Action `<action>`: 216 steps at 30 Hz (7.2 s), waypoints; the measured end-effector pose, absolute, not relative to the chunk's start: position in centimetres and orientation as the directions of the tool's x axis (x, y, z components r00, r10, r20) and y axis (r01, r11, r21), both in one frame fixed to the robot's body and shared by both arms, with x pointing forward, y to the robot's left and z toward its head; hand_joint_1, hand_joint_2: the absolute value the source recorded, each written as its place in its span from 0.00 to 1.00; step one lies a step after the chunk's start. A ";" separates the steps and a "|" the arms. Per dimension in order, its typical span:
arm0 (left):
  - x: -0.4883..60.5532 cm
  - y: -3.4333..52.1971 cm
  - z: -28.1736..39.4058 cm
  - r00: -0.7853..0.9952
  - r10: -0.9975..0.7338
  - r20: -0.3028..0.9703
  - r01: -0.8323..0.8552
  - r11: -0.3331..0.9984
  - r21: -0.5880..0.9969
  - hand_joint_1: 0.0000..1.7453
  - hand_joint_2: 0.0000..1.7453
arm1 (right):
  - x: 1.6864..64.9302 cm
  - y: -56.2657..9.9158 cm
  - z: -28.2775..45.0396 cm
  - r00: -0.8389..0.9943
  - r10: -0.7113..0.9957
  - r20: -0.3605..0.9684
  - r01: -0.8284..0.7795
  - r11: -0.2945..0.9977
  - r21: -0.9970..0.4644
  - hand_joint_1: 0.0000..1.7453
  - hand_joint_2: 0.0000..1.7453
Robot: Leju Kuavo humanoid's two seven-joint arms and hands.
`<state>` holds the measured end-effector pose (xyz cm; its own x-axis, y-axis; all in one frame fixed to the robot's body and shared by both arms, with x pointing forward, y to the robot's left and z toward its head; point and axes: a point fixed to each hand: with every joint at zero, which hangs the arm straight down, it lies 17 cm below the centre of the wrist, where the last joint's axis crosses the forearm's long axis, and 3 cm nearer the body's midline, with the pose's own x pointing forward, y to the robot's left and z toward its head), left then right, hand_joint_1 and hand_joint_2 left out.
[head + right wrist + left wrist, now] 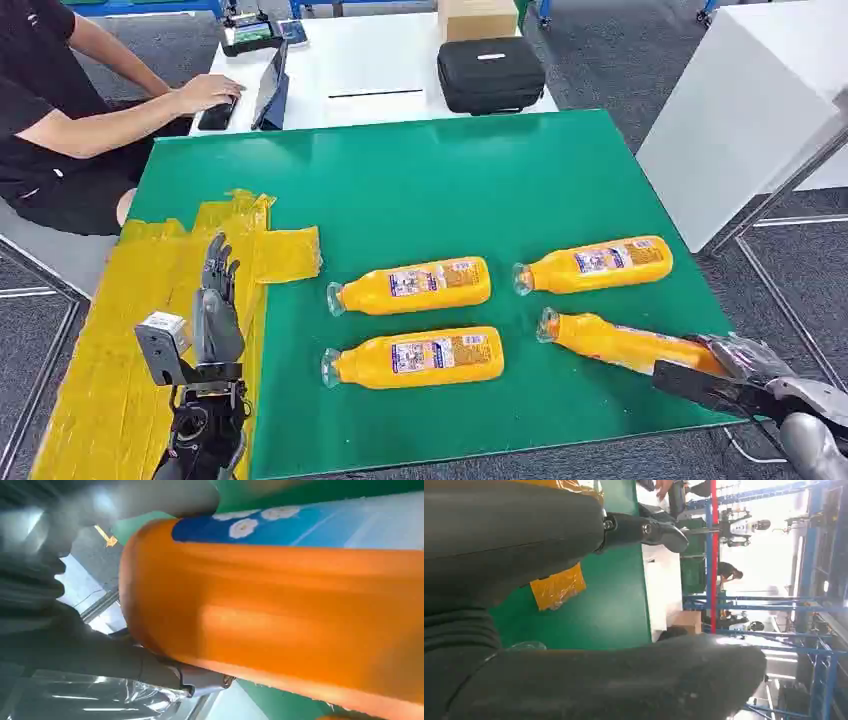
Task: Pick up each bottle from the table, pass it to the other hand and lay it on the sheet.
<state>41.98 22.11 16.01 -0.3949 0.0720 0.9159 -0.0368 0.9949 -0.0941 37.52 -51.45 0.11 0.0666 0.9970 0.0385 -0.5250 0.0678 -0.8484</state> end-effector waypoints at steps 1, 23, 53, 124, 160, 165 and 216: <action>42.0 22.1 16.0 -0.395 0.072 0.916 -0.036 0.995 -0.094 0.00 0.00 | 37.6 -51.4 0.1 0.064 0.997 0.037 -0.526 0.066 -0.848 1.00 1.00; 42.4 22.4 15.8 -0.394 0.072 0.916 -0.044 0.994 -0.097 0.00 0.00 | 39.7 -48.3 -0.1 0.027 0.992 0.124 -0.434 0.123 -0.893 1.00 1.00; 40.4 23.8 16.0 -0.403 0.083 0.912 -0.055 0.992 -0.114 0.00 1.00 | 38.8 -38.9 19.9 -0.305 0.661 0.685 0.058 0.731 -0.680 1.00 1.00; 43.9 17.1 20.9 -0.297 0.529 0.795 0.213 0.848 -0.485 0.00 1.00 | 43.6 11.2 9.7 -0.392 0.580 0.714 -0.634 0.393 -0.666 1.00 1.00; 44.2 16.9 20.1 -0.276 0.549 0.789 0.212 0.835 -0.508 1.00 1.00 | 44.5 10.3 8.7 -0.408 0.616 0.674 -0.627 0.347 -0.697 0.00 1.00; 44.2 16.7 20.9 -0.307 0.533 0.789 0.223 0.846 -0.484 1.00 1.00 | 45.0 10.0 9.4 -0.449 0.603 0.659 -0.570 0.375 -0.731 0.00 0.00; 50.1 29.8 2.5 -0.107 -0.994 0.001 -0.064 0.008 0.998 0.00 0.00 | 45.9 -9.8 21.6 -0.551 0.347 0.759 -0.239 0.805 -0.542 0.00 0.00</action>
